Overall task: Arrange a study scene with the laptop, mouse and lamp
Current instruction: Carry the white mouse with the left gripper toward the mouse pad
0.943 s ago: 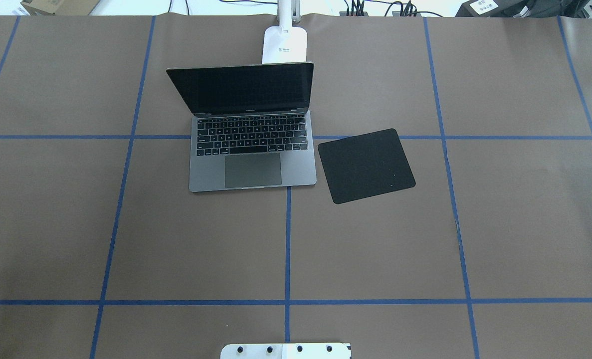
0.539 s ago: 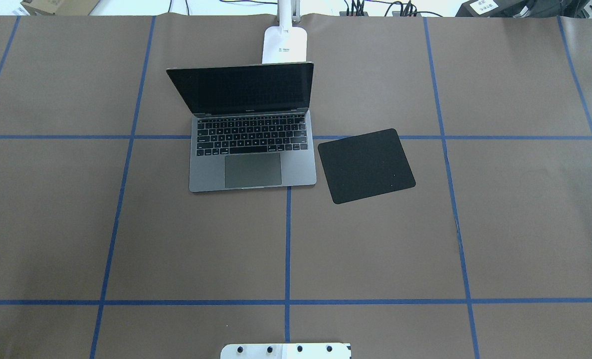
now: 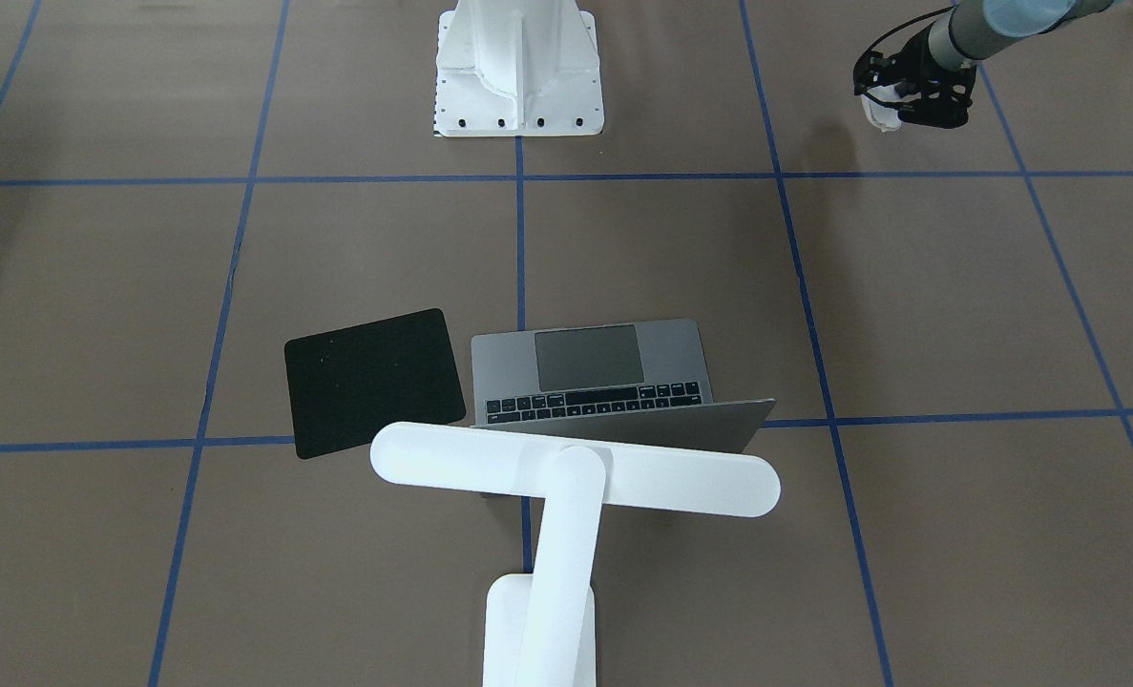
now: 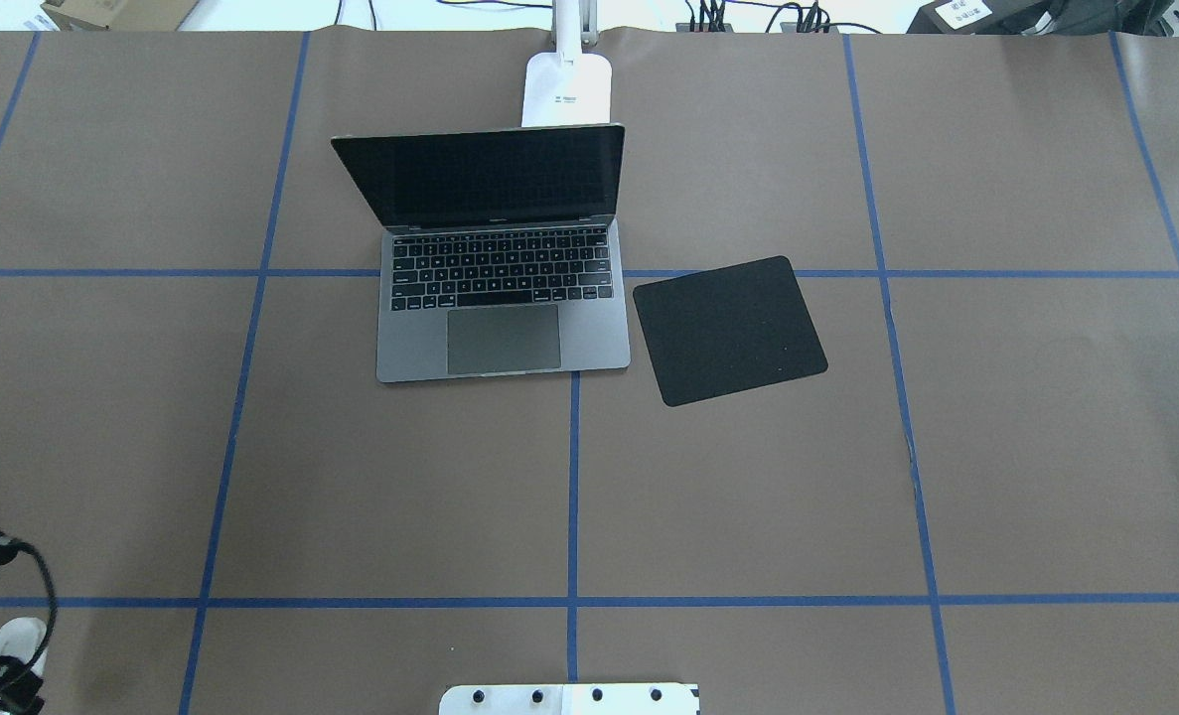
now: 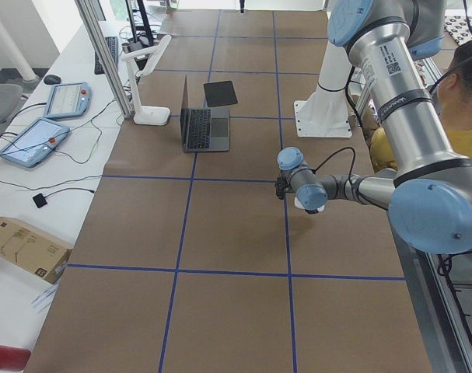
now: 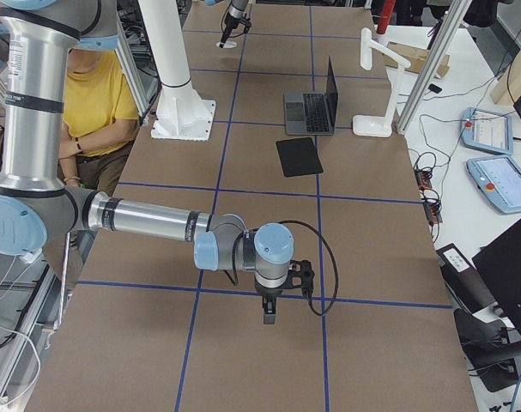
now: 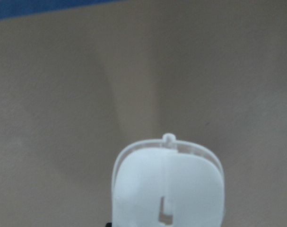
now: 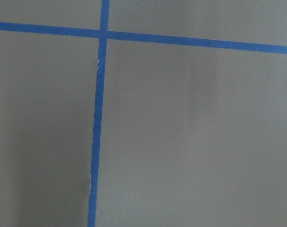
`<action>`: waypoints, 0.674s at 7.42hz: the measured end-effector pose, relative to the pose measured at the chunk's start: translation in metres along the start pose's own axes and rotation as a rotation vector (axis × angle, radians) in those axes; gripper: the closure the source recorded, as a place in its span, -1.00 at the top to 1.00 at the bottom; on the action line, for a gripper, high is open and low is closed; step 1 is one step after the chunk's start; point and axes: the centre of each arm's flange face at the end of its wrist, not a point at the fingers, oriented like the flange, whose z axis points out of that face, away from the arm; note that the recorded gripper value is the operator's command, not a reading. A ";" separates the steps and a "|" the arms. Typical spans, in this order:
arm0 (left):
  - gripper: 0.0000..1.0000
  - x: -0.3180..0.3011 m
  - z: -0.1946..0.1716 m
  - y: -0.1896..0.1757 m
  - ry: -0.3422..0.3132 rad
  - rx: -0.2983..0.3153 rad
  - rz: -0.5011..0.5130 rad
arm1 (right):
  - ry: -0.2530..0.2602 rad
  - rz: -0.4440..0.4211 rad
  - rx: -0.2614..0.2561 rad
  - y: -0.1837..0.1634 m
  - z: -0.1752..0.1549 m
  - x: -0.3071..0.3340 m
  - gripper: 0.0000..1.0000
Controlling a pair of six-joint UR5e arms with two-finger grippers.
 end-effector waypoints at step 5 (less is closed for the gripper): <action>-0.22 0.187 -0.093 -0.116 0.036 0.128 -0.076 | -0.001 0.008 -0.002 0.001 0.002 0.002 1.00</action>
